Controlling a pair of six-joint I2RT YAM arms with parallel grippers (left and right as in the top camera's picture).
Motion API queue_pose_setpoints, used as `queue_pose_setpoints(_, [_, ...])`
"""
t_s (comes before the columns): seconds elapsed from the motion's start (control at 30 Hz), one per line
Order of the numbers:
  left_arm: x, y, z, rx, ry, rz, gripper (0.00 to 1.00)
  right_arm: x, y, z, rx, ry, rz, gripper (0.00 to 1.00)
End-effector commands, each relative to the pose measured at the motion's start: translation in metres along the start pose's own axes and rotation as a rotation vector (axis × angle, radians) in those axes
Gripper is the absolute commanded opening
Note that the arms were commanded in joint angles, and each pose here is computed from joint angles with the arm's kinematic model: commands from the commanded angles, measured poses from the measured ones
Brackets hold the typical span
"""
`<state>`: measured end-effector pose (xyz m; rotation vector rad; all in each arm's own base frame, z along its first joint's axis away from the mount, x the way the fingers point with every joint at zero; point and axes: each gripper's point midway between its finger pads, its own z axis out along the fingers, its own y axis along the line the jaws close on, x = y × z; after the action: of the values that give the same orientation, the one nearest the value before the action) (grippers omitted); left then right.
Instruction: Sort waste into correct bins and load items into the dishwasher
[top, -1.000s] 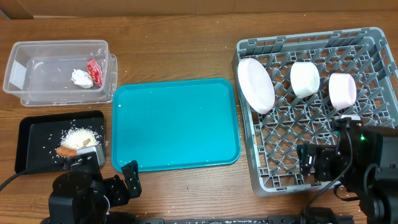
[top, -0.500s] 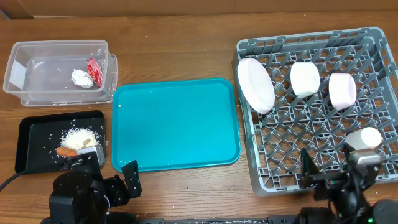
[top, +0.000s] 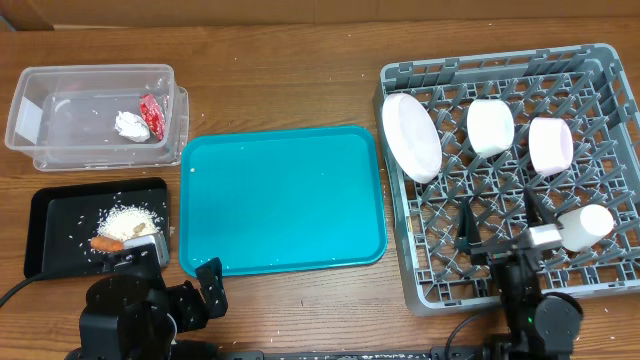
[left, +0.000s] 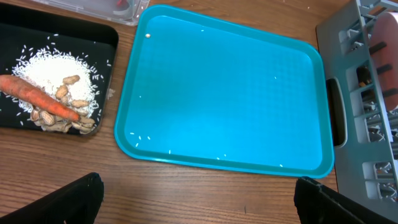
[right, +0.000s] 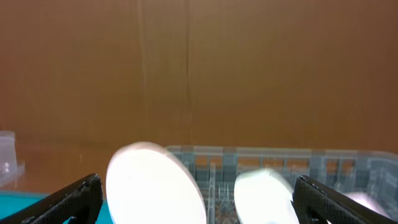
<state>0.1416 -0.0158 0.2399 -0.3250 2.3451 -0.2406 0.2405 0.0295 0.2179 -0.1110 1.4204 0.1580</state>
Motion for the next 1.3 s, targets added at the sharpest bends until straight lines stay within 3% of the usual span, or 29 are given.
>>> queue_pose_setpoints(0.0, [0.0, 0.001, -0.001, -0.004, -0.009, -0.012, 1.0, 0.019, -0.002, 0.0, 0.011, 0.051, 0.009, 1.0])
queue_pose_setpoints(0.13, [0.0, 0.001, -0.001, -0.004, -0.009, -0.012, 1.0, 0.046, -0.003, -0.003, 0.019, 0.165, 0.027, 1.0])
queue_pose_setpoints(1.27, [0.0, 0.001, -0.001, -0.005, -0.009, -0.012, 1.0, 0.045, -0.004, -0.003, 0.021, 0.16, 0.027, 1.0])
